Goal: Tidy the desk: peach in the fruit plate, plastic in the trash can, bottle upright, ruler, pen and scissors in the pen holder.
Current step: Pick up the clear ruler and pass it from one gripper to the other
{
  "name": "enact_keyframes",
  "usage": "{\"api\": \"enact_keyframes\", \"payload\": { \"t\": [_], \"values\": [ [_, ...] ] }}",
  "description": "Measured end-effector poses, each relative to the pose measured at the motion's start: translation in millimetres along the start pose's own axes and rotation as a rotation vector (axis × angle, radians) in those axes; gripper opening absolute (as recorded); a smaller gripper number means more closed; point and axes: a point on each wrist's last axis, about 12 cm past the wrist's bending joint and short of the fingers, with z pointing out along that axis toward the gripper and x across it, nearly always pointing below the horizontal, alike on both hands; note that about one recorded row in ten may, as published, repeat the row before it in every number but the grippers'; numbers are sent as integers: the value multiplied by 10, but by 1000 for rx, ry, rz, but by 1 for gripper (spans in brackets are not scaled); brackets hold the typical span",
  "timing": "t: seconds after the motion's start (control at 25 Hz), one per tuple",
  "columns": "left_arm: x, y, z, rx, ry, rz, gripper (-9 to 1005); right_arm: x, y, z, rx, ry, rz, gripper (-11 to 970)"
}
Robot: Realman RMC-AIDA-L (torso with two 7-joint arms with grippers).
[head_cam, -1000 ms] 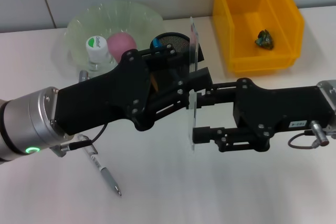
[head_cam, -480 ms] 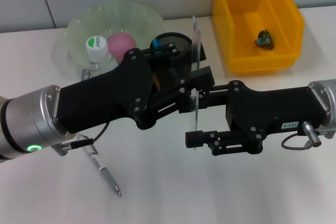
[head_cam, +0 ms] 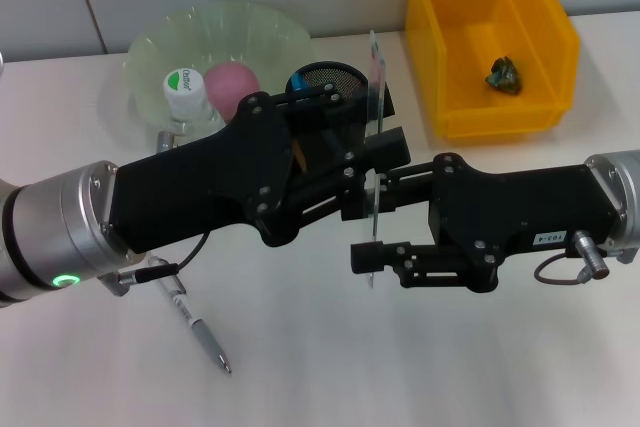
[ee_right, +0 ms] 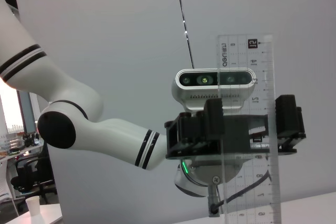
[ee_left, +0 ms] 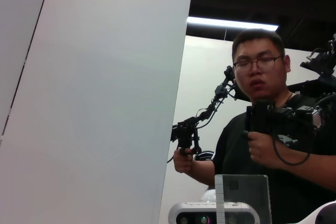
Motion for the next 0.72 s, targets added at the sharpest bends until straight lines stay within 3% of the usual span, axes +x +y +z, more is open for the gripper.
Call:
{"api": "enact_keyframes", "payload": {
  "t": [0.48, 0.72],
  "values": [
    [-7, 6, -2, 2, 4, 3, 449, -6, -4, -3, 1, 3, 1, 385],
    [2, 1, 9, 6, 8, 4, 451, -5, -3, -3, 1, 3, 1, 385]
  ]
}}
